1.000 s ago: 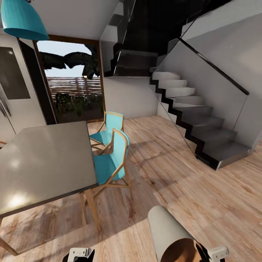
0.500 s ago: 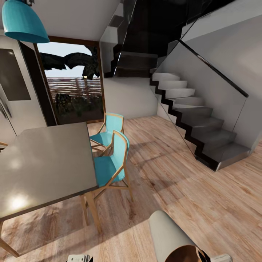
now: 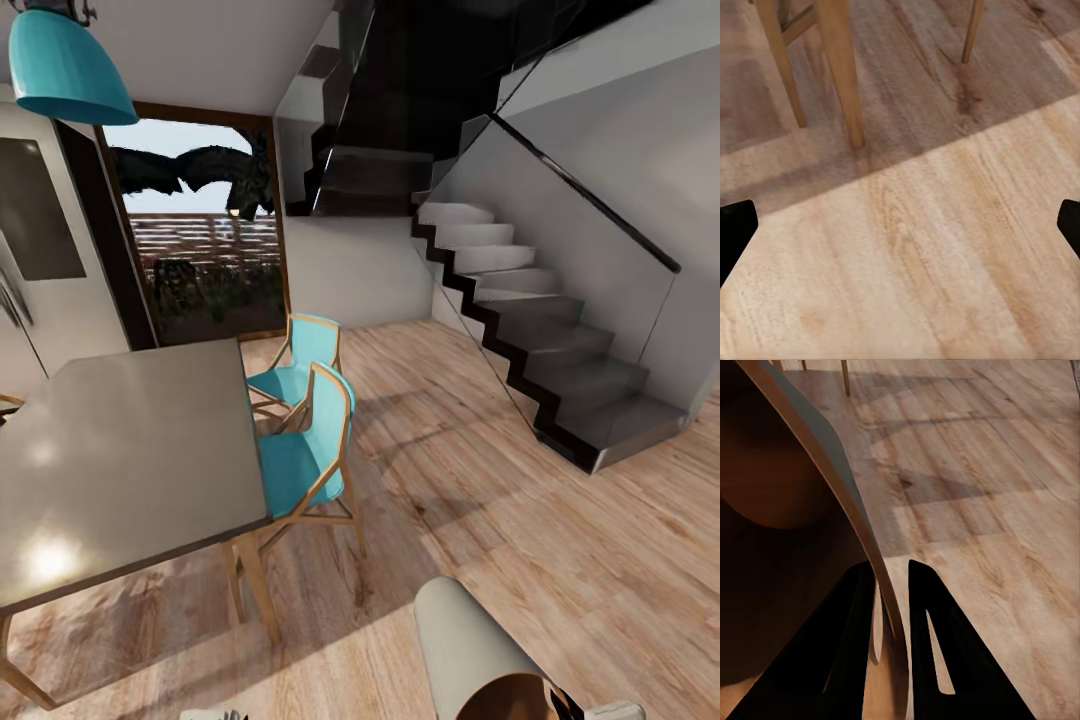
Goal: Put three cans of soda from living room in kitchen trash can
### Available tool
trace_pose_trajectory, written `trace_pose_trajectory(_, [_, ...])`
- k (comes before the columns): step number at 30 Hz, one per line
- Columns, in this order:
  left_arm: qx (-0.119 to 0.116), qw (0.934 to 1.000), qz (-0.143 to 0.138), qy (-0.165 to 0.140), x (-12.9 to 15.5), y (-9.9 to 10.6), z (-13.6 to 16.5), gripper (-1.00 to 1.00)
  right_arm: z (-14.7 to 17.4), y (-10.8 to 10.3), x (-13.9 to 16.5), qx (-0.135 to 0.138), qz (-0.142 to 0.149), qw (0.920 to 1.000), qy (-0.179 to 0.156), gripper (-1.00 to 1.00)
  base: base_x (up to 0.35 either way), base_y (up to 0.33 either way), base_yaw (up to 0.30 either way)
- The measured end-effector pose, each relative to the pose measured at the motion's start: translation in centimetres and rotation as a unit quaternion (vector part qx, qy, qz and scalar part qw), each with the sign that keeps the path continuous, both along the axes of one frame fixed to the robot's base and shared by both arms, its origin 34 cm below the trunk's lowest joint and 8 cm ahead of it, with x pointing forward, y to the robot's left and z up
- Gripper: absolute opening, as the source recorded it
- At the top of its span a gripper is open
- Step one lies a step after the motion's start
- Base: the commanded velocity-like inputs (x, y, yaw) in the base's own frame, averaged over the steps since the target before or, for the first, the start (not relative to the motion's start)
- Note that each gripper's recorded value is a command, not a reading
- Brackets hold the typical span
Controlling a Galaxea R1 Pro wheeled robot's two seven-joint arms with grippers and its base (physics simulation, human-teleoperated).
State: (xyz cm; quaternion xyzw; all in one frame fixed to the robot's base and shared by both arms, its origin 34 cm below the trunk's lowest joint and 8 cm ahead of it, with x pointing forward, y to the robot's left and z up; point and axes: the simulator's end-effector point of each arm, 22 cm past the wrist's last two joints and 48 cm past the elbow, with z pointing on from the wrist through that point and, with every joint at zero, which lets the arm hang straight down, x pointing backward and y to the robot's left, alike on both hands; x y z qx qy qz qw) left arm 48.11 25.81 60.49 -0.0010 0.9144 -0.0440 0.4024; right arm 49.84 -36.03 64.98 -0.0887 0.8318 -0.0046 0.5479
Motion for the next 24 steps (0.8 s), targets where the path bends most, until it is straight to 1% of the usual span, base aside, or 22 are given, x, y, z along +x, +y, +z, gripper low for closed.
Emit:
trace_pose_trajectory(3, [0.002,1.0,0.0,0.0,-0.3,0.3,0.2,1.0,0.5,-0.1,0.0,0.0,-0.001,1.0,-0.001,-1.0,0.0,0.0,0.0])
trace_pose_trajectory(8, [0.002,1.0,-0.001,0.0,-0.4,0.4,0.9,1.0,1.5,-0.8,0.1,0.001,-0.012,0.9999,-0.003,-1.0,0.0,0.0,0.0])
trace_pose_trajectory(18, [0.005,1.0,-0.002,0.0,-0.5,0.7,2.4,1.0,3.0,-1.5,0.0,0.0,-0.019,0.9998,-0.004,-1.0,0.0,0.0,0.0])
trace_pose_trajectory(24, [0.005,1.0,-0.003,0.0,-0.6,0.7,3.2,1.0,4.2,-2.8,-0.1,0.002,-0.042,0.9991,-0.008,-1.0,0.0,0.0,0.0])
